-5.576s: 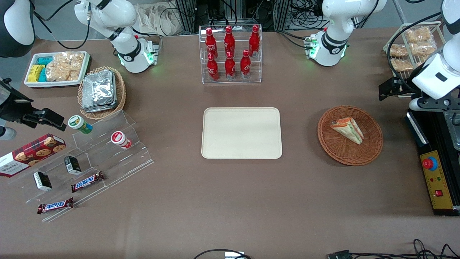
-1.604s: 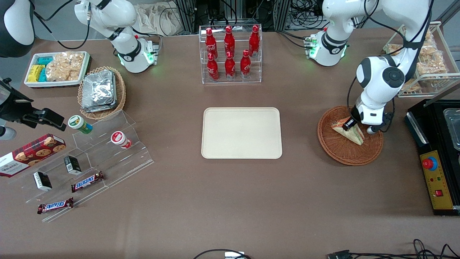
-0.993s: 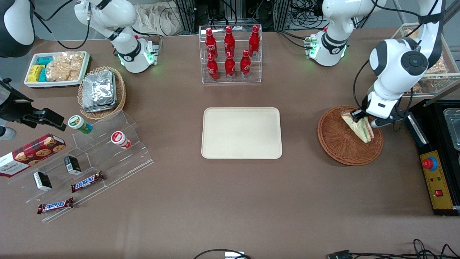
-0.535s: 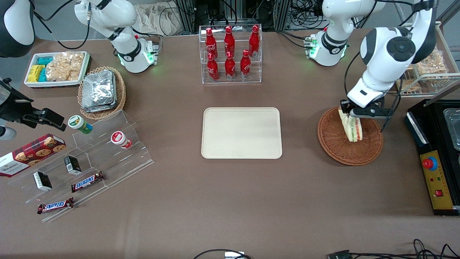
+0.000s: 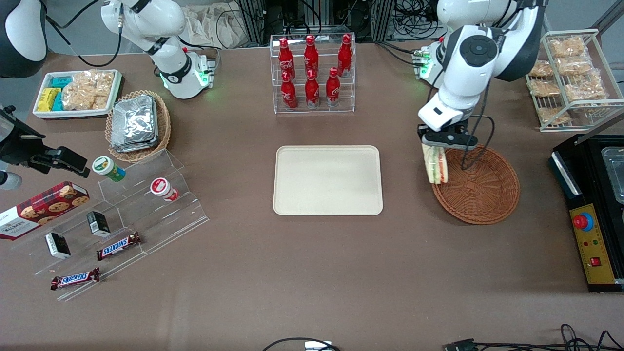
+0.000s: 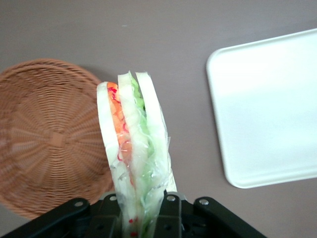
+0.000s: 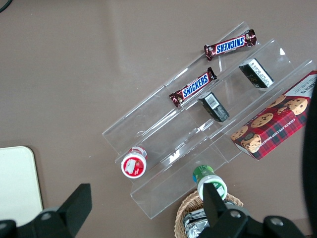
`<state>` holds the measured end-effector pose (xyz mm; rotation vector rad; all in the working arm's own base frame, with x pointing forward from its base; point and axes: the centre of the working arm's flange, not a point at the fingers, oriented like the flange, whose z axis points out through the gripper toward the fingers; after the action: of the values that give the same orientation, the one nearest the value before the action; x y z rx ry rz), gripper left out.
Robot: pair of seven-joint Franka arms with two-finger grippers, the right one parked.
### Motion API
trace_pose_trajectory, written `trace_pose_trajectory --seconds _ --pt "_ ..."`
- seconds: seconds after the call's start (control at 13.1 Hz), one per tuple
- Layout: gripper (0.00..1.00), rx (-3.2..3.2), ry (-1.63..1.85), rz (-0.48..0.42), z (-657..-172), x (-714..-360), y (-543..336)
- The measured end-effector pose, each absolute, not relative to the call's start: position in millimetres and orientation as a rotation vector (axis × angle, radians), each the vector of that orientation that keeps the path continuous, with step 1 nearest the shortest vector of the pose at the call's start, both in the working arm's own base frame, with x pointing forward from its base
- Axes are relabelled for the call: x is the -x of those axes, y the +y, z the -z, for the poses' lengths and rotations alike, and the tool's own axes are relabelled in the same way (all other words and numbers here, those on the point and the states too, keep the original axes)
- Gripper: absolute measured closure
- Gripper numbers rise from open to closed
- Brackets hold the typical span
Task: Place sandwich from basket to tray
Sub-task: 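Carry the sandwich over the white tray and lower it onto it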
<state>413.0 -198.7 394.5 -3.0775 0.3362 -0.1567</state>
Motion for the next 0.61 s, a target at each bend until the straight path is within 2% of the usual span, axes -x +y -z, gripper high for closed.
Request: trace_pose_trajectory --seconds 0.31,0.61 --pt "0.81 3.097 0.392 0.198 -383.6 -402.4 -240.1" --pt "0.81 3.173 0.383 0.214 -347.1 -396.5 -280.3"
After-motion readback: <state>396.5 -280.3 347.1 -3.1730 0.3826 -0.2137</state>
